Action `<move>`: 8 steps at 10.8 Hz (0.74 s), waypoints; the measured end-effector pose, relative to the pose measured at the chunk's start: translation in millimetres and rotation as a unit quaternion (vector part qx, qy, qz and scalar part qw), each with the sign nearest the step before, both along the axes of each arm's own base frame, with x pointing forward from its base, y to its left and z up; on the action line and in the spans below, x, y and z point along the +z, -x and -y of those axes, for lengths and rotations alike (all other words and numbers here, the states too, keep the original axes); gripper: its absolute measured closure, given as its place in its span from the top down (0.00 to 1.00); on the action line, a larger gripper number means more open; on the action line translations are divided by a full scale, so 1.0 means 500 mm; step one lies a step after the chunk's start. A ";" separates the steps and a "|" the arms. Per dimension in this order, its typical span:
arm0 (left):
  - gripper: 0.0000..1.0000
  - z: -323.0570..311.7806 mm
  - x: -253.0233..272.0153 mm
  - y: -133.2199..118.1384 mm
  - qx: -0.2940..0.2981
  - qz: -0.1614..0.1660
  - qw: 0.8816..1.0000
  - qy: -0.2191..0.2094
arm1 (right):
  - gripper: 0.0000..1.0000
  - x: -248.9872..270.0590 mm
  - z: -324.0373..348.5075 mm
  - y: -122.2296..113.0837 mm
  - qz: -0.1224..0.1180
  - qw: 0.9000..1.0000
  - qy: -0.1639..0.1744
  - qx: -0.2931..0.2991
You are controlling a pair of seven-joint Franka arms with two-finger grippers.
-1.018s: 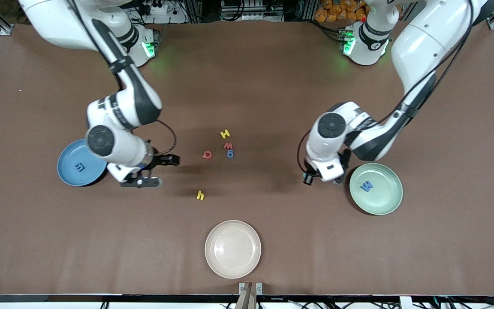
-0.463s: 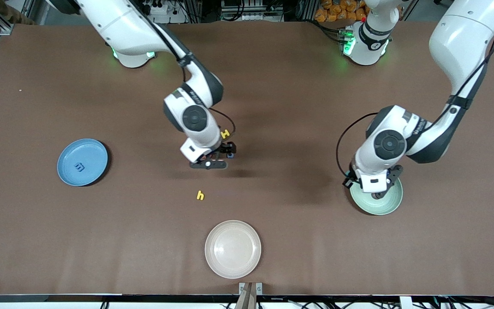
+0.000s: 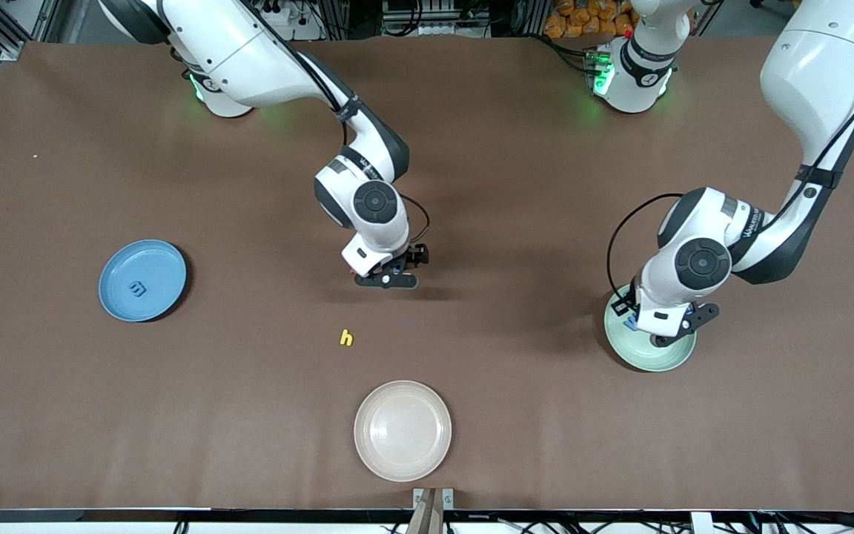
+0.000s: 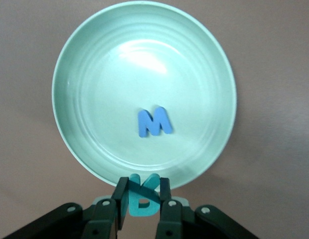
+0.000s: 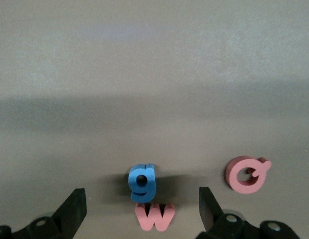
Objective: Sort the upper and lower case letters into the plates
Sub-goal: 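Carry the teal letter onto the green plate and open the left gripper, then grasp the blue g with the right gripper and carry it to the blue plate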
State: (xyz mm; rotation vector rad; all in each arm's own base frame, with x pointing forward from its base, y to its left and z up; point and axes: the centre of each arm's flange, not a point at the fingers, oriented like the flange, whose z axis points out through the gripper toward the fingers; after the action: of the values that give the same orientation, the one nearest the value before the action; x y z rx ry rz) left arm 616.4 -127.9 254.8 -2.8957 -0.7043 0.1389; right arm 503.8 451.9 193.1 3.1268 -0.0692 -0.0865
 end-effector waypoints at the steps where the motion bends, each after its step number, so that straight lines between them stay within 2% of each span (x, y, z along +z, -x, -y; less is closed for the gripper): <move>1: 0.29 -0.017 -0.006 -0.002 -0.012 -0.005 1.000 -0.001 | 1.00 -0.012 -0.005 0.005 0.002 1.000 0.007 0.000; 5: 0.29 -0.057 -0.017 -0.008 -0.057 -0.016 0.998 -0.001 | 1.00 -0.034 -0.007 0.001 0.007 1.000 0.006 -0.001; 6: 0.36 -0.068 -0.016 -0.013 -0.072 -0.017 0.997 0.000 | 1.00 -0.031 -0.009 -0.003 0.014 1.000 -0.001 -0.002; 8: 0.62 -0.078 -0.006 -0.023 -0.079 -0.012 0.997 0.000 | 1.00 -0.029 -0.011 -0.004 0.018 1.000 -0.005 -0.002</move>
State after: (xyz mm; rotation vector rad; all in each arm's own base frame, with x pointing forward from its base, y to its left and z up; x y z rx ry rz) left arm 628.1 -88.8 252.0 -2.9298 -0.4694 0.1548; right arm 506.0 457.4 178.8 3.1393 -0.0770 -0.0310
